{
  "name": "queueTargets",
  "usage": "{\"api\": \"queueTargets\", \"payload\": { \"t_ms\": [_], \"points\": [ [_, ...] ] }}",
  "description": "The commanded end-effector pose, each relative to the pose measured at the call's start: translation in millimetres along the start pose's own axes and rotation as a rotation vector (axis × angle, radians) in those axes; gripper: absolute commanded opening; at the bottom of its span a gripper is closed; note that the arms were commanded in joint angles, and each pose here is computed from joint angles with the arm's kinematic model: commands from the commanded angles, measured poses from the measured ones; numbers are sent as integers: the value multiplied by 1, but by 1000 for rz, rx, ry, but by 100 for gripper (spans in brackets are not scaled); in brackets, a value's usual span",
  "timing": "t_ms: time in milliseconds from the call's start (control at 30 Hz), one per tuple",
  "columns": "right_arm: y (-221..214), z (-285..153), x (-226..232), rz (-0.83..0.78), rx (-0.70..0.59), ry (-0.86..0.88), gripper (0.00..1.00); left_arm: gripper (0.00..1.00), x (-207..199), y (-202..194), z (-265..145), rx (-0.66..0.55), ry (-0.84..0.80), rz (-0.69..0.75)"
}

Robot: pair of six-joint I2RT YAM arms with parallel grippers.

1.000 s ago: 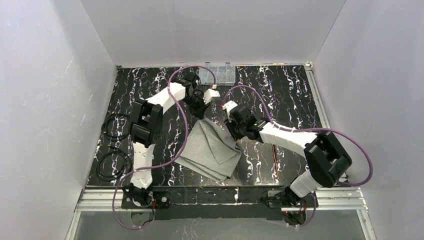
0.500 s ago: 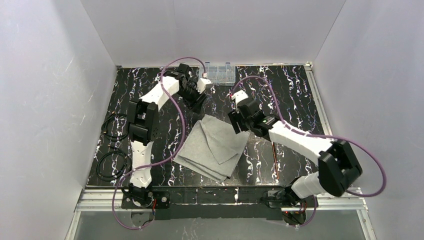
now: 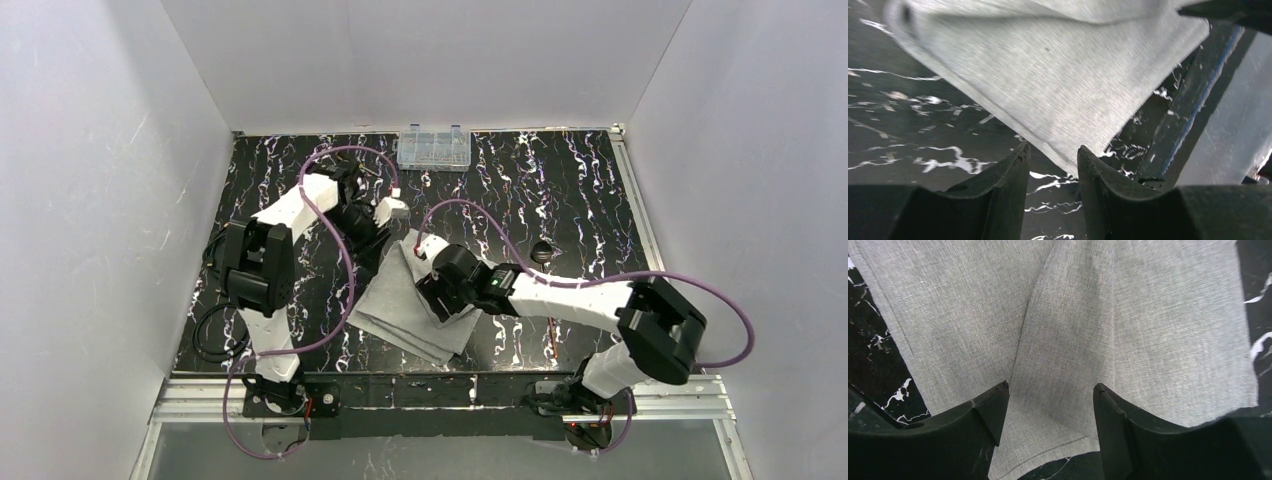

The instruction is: Fold the napkin into a case and place the utensils inside

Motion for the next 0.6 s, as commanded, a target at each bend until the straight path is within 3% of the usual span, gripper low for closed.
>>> {"api": "queueTargets", "payload": {
  "t_ms": [0,200,367,433,567],
  "points": [
    [9,16,14,45,-36,56,70,37,-35,-4,-12,-64,-43,112],
    [-4,40,16,33,22,43,70,38,-45,4,-33,-145,-30,174],
    [-10,49,14,19,49,11,75,40,-65,-7,-22,-152,-63,310],
    [-9,49,11,19,51,-14,72,40,-72,-19,-10,-130,-60,376],
    [9,38,8,13,-12,-30,56,37,-75,-45,16,-63,4,516]
  ]
}}
Point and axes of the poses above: each gripper's point midway between its finger pads, its own z axis out along the fingers, its own x axis along the line the jaws close on, y = z × x, the point moved 3 cm from there along -z, back along the fingers, and after that the axes turned 11 degrees about z, right-handed, at the moved point
